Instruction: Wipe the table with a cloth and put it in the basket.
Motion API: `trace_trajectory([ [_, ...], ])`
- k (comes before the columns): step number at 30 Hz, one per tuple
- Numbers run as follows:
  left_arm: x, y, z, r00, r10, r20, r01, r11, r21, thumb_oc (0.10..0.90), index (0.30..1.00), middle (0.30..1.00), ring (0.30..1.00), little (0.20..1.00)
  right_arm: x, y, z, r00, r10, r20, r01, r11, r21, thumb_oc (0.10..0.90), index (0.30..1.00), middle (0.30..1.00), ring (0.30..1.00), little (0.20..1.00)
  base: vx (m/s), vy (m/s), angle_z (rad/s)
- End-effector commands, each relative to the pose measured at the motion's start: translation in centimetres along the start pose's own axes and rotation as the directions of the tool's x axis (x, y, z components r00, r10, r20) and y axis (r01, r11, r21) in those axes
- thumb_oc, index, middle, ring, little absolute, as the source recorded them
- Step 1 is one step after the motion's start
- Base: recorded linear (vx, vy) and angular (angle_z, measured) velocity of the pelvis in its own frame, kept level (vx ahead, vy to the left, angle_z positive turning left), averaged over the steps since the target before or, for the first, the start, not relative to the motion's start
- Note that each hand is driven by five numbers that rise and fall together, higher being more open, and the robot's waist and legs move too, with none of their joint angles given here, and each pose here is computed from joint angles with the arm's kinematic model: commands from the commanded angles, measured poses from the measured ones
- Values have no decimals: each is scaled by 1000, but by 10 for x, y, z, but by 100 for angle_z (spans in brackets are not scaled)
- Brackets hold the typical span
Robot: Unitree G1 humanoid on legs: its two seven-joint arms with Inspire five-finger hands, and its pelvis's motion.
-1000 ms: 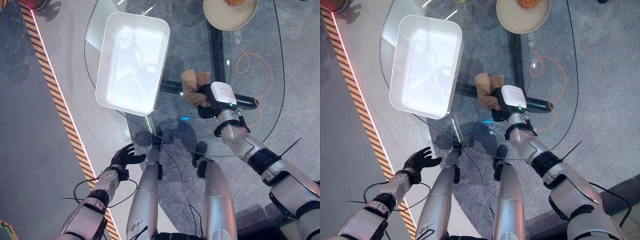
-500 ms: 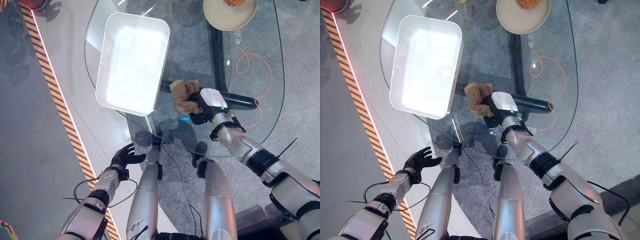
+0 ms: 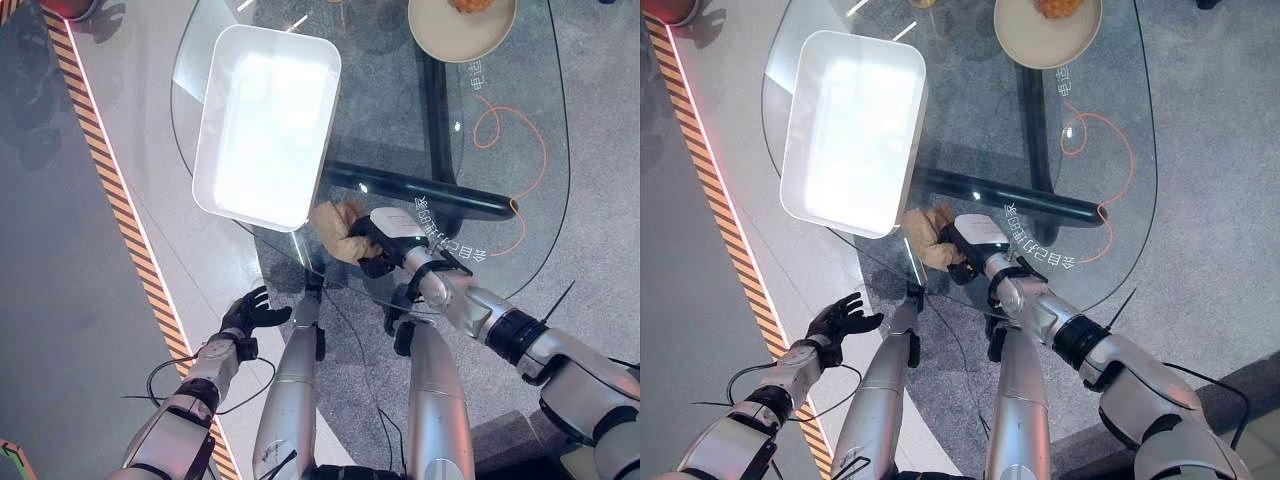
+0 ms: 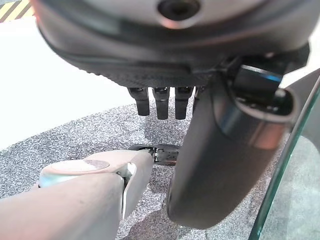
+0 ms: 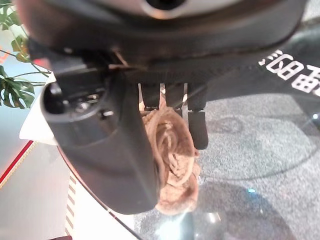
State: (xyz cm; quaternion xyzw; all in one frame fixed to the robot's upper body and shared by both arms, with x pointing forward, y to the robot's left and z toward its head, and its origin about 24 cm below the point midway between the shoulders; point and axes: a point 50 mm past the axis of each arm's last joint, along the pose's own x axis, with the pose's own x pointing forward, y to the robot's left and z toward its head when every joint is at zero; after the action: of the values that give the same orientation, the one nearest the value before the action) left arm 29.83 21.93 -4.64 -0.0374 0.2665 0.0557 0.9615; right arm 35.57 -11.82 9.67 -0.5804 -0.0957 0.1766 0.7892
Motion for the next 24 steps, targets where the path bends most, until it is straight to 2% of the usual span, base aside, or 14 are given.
trace_trajectory([
  [1, -7, 29, -6, 982, 184, 33, -177, 971, -161, 800, 900, 900, 900, 900, -2, 1, 43, 982, -58, 177, 23, 980, 197, 100, 300, 300, 300, 200, 0, 0, 0],
  [5, -8, 38, 9, 952, 291, 100, -249, 920, -302, 800, 900, 900, 900, 900, 0, -5, 37, 985, -134, 105, 97, 949, 301, 100, 300, 300, 300, 200, 0, 0, 0],
  [6, -8, 43, 19, 925, 358, 130, -284, 876, -390, 800, 900, 900, 900, 900, 1, -9, 35, 979, -192, 63, 157, 919, 362, 100, 300, 300, 300, 200, 0, 0, 0],
  [10, -12, 54, 45, 858, 478, 190, -308, 773, -555, 800, 900, 900, 900, 900, 2, -17, 29, 952, -305, -25, 283, 847, 450, 100, 300, 300, 300, 200, 6, -32, 0],
  [16, -22, 64, 84, 749, 594, 292, -250, 663, -705, 800, 900, 900, 900, 900, 1, -42, 29, 894, -440, -86, 417, 745, 521, 100, 300, 300, 300, 200, 0, -6, 0],
  [24, -46, 79, 125, 586, 692, 422, -136, 598, -790, 800, 900, 900, 900, 900, -10, -67, 30, 809, -577, -109, 522, 622, 584, 100, 300, 300, 300, 200, 0, 0, 0],
])
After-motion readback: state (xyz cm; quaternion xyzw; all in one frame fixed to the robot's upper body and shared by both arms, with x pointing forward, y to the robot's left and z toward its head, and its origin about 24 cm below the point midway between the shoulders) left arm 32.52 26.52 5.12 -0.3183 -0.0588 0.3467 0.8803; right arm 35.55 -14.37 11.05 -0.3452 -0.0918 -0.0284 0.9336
